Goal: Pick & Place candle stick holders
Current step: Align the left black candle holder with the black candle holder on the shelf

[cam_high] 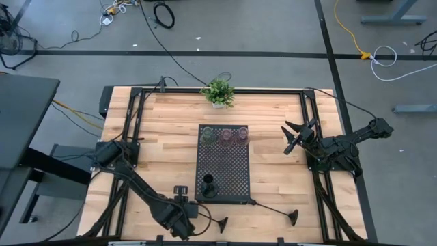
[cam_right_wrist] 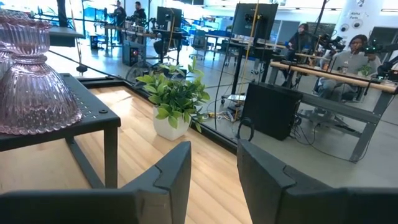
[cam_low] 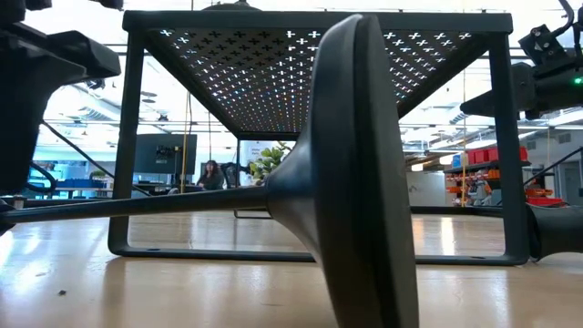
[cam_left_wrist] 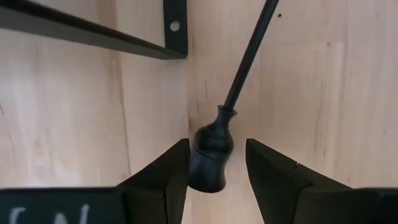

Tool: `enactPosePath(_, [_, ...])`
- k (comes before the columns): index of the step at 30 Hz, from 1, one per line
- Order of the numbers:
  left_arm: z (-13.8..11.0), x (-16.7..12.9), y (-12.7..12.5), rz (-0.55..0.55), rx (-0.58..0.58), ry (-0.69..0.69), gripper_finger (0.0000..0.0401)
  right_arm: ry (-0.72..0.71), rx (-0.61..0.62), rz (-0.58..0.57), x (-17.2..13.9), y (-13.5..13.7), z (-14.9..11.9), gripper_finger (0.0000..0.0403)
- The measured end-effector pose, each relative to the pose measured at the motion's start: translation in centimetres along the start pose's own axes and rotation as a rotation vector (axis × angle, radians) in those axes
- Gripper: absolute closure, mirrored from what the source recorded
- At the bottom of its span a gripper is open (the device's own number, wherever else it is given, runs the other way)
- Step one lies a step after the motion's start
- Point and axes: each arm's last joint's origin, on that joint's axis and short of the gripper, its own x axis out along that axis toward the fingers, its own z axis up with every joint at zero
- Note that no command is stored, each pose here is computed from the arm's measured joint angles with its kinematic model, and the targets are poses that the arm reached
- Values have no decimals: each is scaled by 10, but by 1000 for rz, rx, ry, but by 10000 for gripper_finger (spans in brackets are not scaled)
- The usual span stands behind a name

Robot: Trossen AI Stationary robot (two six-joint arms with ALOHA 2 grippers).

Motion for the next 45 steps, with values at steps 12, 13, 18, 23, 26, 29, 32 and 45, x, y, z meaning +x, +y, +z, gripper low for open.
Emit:
enactPosePath(12, [0, 0, 0, -3, 3, 9, 241, 0, 0, 0, 0, 0, 0, 273])
enactPosePath(13, [0, 1, -1, -9, 1, 8, 241, 0, 0, 0, 0, 0, 0, 273])
enactPosePath(18, [-1, 18, -6, -7, 13, 40, 241, 0, -1, 0, 0, 0, 0, 273])
enactPosePath(23, [-2, 26, -8, 8, 21, 60, 241, 0, 0, 0, 0, 0, 0, 273])
enactPosePath(26, [-2, 26, -8, 9, 13, 60, 244, 0, -1, 0, 0, 0, 0, 273])
enactPosePath(29, [-2, 26, -8, 0, 13, 70, 261, 0, 0, 0, 0, 0, 0, 273])
enactPosePath(32, [-3, 26, -8, -3, 11, 75, 291, 0, -1, 0, 0, 0, 0, 273])
enactPosePath(45, [-11, 25, -8, -1, -18, 153, 296, 0, 0, 0, 0, 0, 0, 273])
